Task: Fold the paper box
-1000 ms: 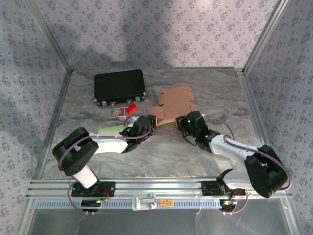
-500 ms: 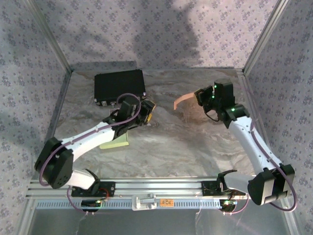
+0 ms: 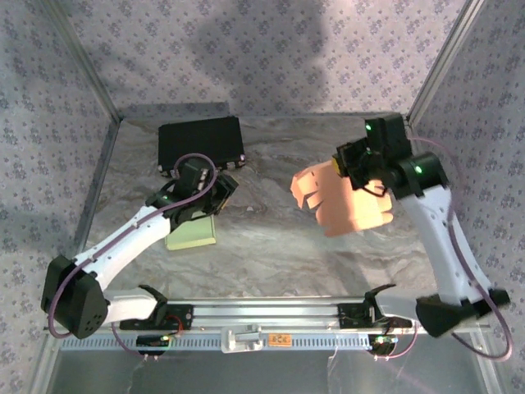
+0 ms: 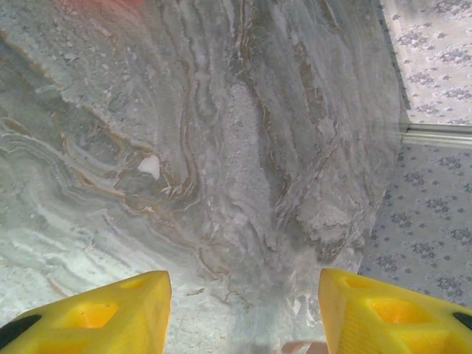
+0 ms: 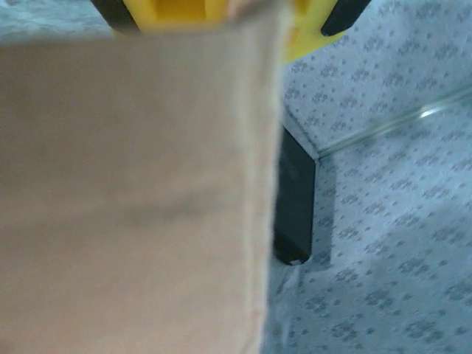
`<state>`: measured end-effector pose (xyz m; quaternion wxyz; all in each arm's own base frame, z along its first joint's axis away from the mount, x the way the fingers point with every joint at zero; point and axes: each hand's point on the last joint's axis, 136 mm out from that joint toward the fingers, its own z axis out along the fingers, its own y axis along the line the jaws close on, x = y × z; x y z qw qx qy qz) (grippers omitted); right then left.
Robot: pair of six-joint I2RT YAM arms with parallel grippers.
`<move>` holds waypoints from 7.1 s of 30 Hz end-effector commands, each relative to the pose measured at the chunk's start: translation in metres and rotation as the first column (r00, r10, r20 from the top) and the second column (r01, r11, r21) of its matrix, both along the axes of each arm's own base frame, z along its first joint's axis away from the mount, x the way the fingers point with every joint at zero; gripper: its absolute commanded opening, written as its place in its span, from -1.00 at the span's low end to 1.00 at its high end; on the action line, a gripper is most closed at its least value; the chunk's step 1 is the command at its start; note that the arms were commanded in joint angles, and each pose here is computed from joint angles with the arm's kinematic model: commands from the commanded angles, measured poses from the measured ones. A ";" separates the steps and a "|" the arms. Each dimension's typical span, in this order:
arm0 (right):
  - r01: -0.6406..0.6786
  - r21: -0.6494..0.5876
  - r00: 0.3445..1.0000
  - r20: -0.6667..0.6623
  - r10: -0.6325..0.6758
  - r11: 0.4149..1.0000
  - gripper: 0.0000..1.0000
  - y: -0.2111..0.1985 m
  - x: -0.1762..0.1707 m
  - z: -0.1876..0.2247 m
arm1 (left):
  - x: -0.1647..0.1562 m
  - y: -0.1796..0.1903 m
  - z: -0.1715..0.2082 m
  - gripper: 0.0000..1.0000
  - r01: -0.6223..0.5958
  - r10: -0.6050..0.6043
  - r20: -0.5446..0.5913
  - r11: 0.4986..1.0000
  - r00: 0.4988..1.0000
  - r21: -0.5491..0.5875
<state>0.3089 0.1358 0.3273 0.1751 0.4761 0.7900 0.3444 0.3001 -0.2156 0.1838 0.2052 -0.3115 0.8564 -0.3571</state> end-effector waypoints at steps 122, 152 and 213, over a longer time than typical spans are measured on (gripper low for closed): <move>-0.762 0.185 0.628 0.442 0.640 0.621 -1.00 0.144 0.098 -0.217 | -0.003 0.040 -0.071 -0.25 0.348 -0.468 0.117 0.781 0.876 0.518; -0.713 0.206 0.701 0.211 0.682 0.670 -1.00 0.127 0.064 -0.199 | 0.058 0.021 -0.072 -0.18 0.529 -0.674 0.090 0.649 0.733 0.546; -0.662 0.239 0.737 0.380 0.559 0.710 -1.00 0.115 0.102 -0.172 | 0.016 -0.103 -0.091 -0.23 0.614 -0.871 0.207 0.465 0.445 0.638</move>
